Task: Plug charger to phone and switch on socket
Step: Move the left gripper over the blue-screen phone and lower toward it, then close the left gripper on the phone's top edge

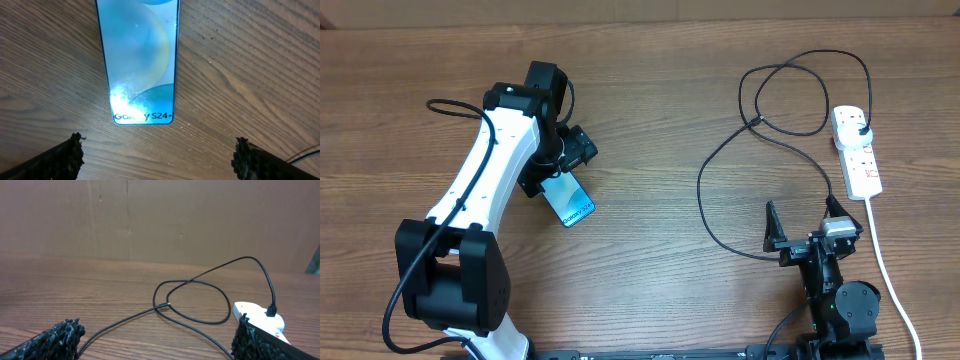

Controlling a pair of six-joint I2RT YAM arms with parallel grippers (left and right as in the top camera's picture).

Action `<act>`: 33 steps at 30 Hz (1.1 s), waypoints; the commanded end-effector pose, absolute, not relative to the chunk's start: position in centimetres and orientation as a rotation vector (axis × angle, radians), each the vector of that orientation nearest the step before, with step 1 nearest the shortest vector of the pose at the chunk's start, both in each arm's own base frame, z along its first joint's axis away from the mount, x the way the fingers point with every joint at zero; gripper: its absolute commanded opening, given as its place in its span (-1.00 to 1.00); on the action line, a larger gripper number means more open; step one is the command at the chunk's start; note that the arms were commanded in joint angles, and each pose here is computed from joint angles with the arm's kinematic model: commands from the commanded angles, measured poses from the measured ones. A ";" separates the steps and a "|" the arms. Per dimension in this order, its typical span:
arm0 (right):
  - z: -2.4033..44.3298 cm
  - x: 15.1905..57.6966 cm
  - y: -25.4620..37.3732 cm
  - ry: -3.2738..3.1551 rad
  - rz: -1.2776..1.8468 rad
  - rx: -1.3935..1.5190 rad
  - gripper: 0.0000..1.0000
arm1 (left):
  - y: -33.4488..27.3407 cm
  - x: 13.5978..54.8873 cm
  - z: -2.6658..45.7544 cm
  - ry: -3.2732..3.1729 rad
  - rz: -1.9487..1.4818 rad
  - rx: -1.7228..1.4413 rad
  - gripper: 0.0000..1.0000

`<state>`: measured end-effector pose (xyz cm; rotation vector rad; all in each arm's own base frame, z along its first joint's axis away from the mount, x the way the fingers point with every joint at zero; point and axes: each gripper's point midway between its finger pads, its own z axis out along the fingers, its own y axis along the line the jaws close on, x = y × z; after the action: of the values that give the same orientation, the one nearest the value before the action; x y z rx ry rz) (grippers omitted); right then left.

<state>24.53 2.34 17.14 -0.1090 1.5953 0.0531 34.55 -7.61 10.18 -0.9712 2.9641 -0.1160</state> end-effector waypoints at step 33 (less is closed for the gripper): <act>17.0 24.5 2.5 1.590 0.058 -0.116 1.00 | -5.2 34.6 7.0 2.906 0.099 -0.928 1.00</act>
<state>24.53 2.33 17.14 -0.1087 1.5953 0.0522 34.66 -6.10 8.39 -0.9857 2.8963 0.0463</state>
